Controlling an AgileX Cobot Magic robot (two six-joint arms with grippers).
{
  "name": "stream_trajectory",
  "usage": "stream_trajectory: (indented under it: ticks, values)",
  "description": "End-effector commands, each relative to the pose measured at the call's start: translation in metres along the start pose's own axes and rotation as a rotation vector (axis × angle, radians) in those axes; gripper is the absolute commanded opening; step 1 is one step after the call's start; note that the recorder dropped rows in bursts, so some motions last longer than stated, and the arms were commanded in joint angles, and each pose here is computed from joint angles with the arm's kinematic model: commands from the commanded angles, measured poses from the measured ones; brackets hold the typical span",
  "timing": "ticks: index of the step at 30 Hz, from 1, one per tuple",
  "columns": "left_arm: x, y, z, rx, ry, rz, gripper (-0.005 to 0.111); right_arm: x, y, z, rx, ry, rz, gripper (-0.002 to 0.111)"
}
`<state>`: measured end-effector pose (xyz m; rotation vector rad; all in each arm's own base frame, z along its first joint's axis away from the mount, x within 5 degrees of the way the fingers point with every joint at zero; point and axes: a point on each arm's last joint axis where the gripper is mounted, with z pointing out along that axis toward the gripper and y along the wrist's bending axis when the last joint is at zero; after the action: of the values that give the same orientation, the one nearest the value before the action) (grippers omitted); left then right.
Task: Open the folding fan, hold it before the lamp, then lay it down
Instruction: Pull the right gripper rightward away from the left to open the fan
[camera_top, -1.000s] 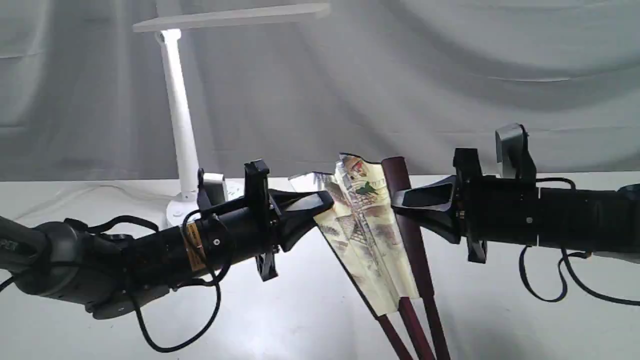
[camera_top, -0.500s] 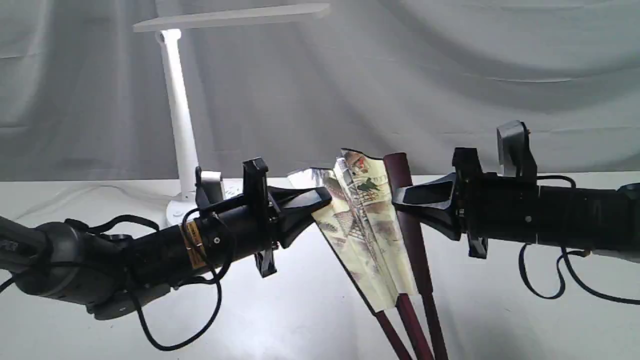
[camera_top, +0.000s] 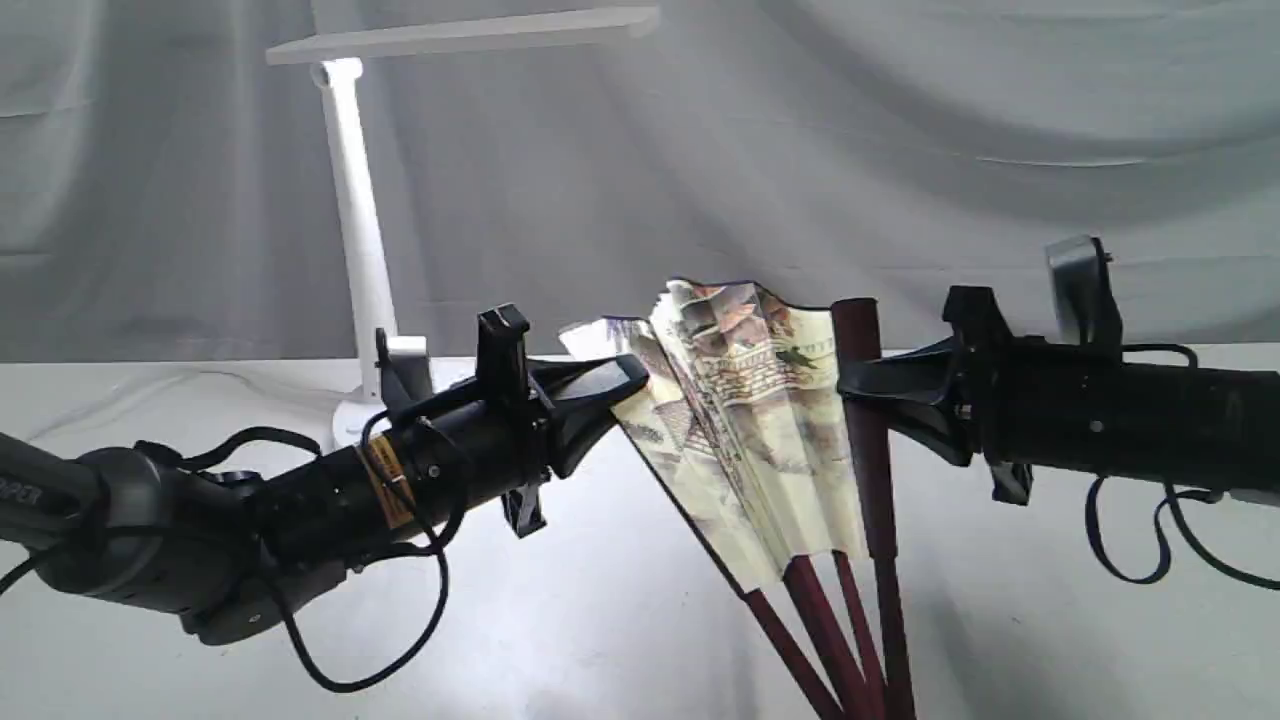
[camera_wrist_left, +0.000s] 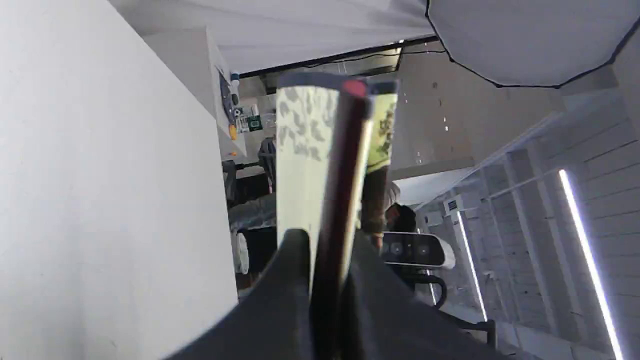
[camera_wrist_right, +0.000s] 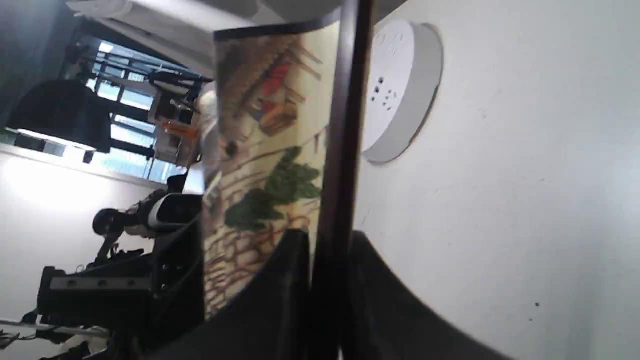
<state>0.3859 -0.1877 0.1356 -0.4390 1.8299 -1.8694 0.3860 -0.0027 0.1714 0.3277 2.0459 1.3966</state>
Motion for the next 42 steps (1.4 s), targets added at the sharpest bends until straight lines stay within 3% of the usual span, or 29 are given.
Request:
stream_trajectory:
  ticks: [1, 19, 42]
  values:
    - [-0.012, -0.014, -0.001, 0.096, -0.112, -0.063, 0.0, -0.007, -0.011, -0.013, 0.068, -0.029, -0.049, 0.0]
    - [-0.024, -0.015, -0.003, 0.112, -0.25, -0.051, 0.0, -0.033, -0.029, -0.068, 0.041, -0.155, -0.009, 0.0]
    - [-0.041, -0.016, -0.009, 0.148, -0.44, -0.098, 0.0, -0.055, -0.059, -0.153, 0.123, -0.373, 0.056, 0.0]
